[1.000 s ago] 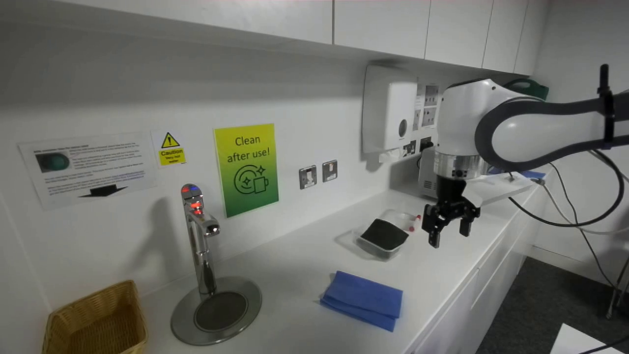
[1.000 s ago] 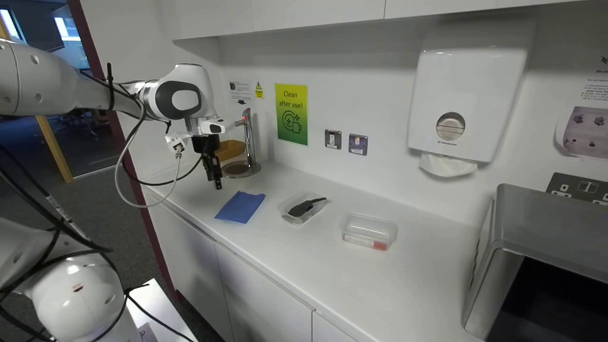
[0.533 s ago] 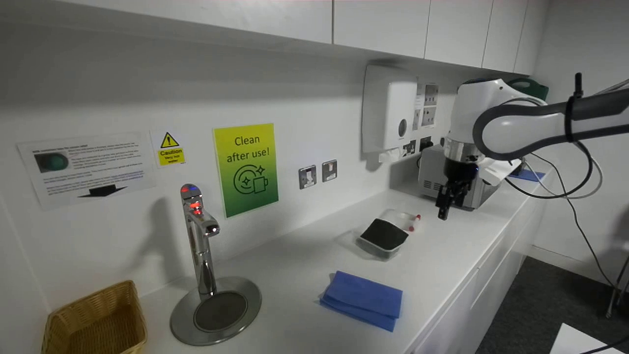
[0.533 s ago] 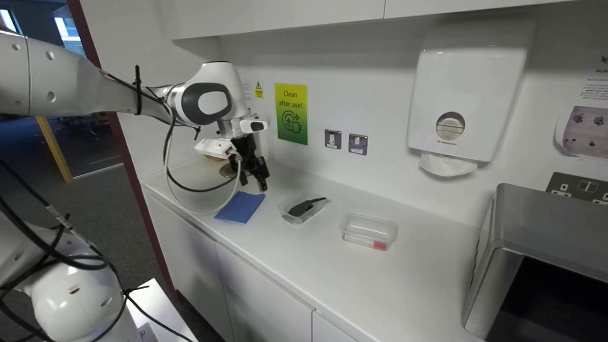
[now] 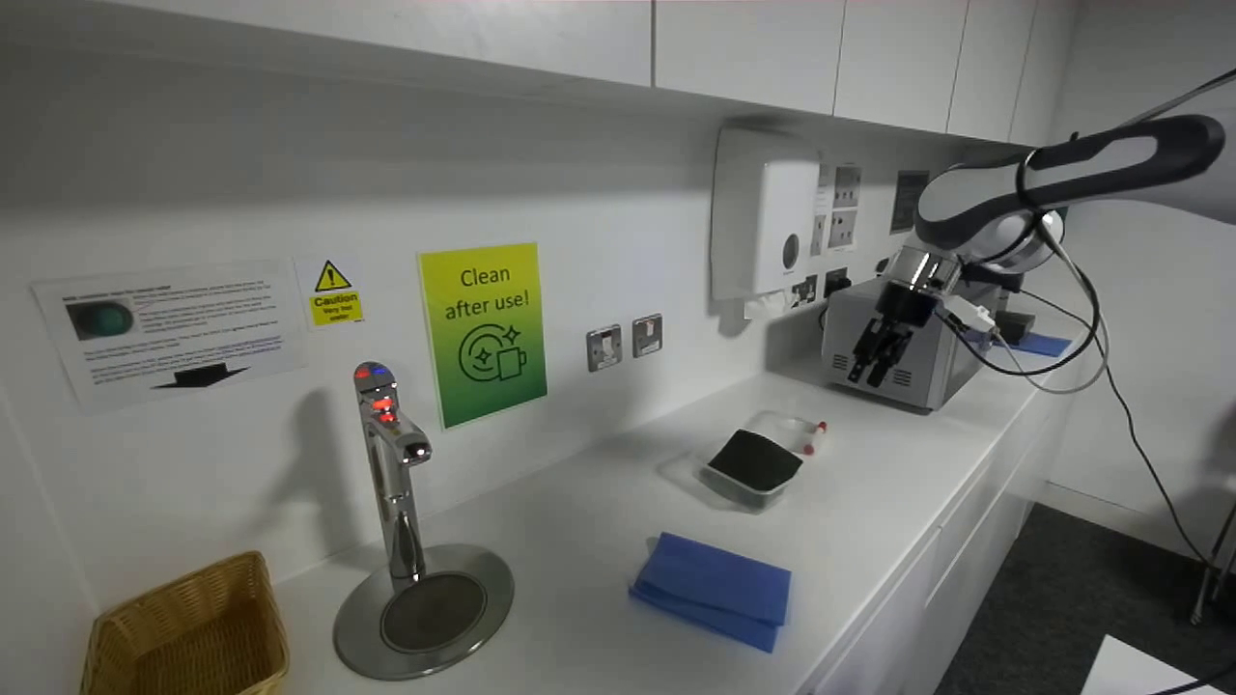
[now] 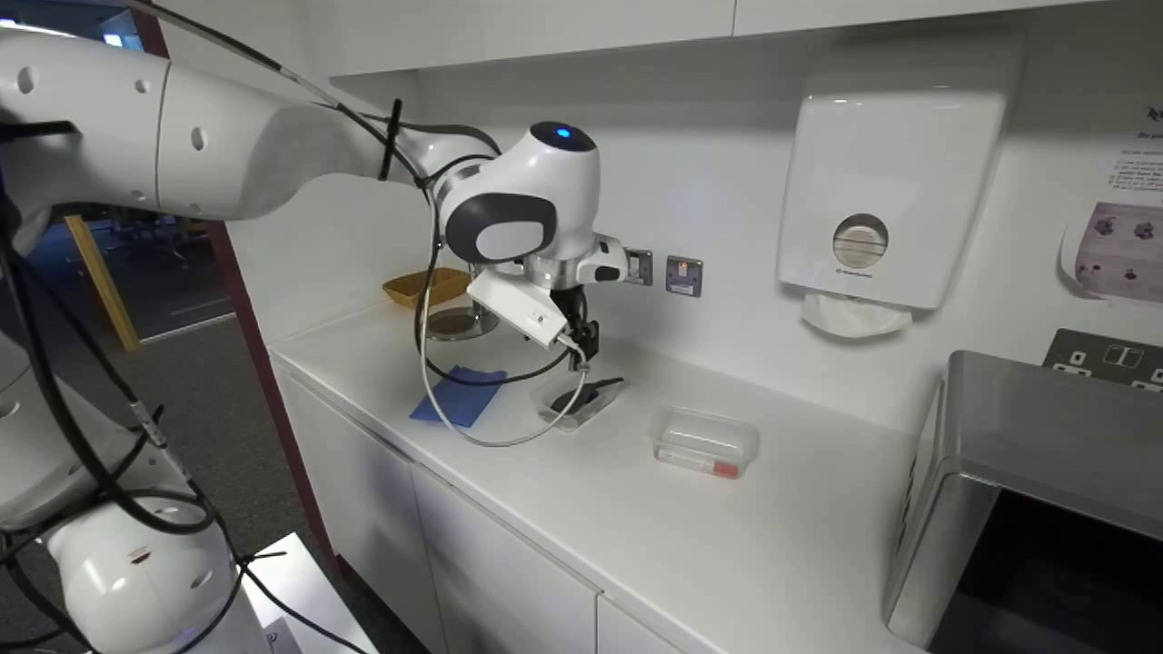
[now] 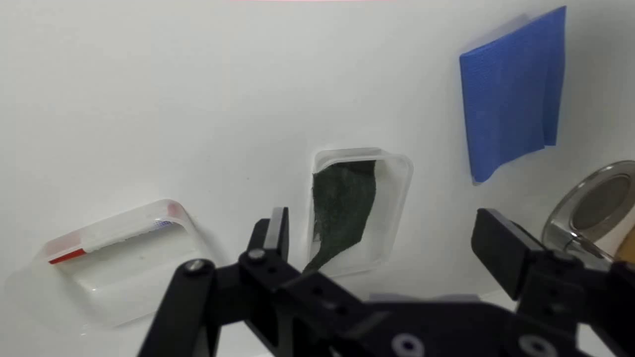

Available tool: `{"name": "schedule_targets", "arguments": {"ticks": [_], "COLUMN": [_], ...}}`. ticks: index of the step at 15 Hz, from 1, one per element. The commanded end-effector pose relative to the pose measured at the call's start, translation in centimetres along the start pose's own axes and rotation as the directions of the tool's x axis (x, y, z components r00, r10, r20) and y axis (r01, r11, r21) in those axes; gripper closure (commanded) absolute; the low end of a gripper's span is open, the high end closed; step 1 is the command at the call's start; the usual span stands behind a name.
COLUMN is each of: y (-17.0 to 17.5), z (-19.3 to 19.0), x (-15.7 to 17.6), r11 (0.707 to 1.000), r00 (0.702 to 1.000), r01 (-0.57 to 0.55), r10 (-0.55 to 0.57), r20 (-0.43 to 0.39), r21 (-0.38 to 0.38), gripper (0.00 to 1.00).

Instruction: Move the black and blue towels to the counter

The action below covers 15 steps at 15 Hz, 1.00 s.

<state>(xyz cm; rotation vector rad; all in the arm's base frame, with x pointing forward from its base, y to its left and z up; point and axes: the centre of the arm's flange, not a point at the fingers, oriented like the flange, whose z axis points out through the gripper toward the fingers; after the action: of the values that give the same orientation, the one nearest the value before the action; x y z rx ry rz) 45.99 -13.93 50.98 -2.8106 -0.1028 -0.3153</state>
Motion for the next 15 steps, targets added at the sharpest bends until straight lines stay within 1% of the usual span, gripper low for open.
{"name": "schedule_targets", "arguments": {"ticks": [1, 3, 4, 7, 15], "y": [3.1, 4.0, 2.5, 3.0, 2.7], "z": [0.4, 2.0, 1.8, 3.0, 2.7], "x": [2.8, 3.6, 1.4, 1.7, 1.7], "r11": [0.992, 0.985, 0.991, 0.991, 0.991], "r00": [0.999, 0.995, 0.998, 0.996, 0.997], "r01": [-0.019, -0.083, -0.056, -0.070, -0.064], "r10": [0.016, 0.074, 0.052, 0.063, 0.058], "r20": [0.029, 0.063, 0.037, 0.061, 0.055], "r21": [0.121, 0.154, 0.118, 0.116, 0.115], "gripper": [0.00, 0.00, 0.00, 0.00, 0.00]}}
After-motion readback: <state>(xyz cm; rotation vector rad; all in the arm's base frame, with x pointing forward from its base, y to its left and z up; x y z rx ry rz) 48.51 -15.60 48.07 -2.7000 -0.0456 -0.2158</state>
